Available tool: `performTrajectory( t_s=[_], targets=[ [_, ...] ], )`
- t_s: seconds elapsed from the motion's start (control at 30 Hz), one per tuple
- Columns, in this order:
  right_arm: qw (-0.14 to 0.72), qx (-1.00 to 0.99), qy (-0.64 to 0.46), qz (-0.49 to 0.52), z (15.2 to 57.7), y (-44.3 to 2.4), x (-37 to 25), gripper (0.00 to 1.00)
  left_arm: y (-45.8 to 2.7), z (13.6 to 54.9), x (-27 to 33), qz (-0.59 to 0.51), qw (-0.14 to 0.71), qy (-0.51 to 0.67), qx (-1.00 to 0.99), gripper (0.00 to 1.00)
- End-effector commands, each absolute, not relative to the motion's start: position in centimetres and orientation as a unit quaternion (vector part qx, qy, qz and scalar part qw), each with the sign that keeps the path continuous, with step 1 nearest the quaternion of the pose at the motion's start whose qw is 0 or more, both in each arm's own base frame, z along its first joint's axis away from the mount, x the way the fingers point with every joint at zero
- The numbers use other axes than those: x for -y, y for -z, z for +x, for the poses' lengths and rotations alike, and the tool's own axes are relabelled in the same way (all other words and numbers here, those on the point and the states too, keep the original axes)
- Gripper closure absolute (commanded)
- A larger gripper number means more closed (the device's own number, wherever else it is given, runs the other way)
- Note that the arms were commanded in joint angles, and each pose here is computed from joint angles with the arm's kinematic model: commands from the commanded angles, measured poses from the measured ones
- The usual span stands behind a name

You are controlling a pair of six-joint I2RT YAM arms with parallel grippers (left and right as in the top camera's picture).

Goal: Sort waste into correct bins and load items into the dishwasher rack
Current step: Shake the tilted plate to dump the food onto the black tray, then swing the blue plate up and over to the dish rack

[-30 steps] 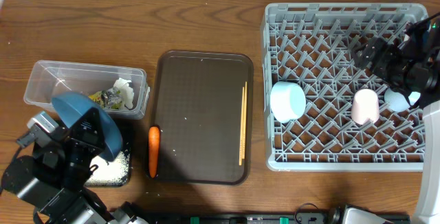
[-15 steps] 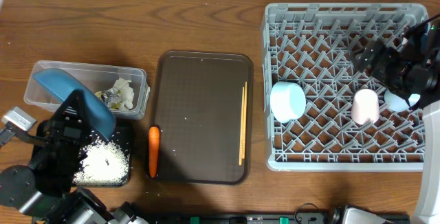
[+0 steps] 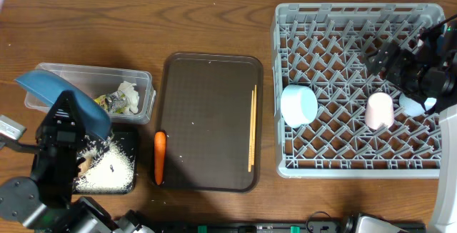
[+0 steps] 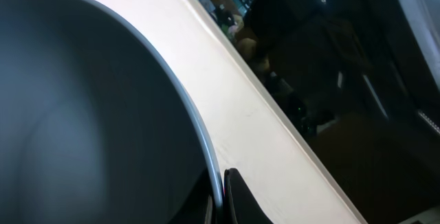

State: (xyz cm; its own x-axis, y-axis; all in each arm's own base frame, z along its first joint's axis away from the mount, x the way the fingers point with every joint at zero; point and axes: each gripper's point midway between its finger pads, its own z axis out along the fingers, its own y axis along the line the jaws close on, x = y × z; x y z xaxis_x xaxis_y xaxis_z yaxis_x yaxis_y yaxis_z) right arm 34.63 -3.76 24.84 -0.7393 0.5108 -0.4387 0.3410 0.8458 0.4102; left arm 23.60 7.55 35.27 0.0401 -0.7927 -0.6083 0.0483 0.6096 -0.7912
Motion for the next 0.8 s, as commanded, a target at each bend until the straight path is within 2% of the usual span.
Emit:
performTrajectory(
  t_s=[0.0,0.27,0.6,0.77],
  targets=[
    [0.286,-0.918,-0.154,0.226,34.9,-25.3,3.9,0.03,-35.6,23.8,-7.9,-0.304,0.654,0.323,-0.614,0.94],
    [0.295,-0.917,-0.155,0.221,35.2,-25.6,4.0,0.03,-34.7,24.6,-7.5,-0.282,0.64,0.329,-0.635,0.94],
    [0.304,-0.915,-0.154,0.216,35.6,-25.9,4.0,0.02,-32.4,27.4,1.7,-0.079,0.558,0.419,-0.712,0.94],
    [0.302,-0.915,-0.16,0.215,35.5,-25.8,3.8,0.02,-34.1,28.8,8.4,0.072,0.543,0.485,-0.681,0.94]
  ],
)
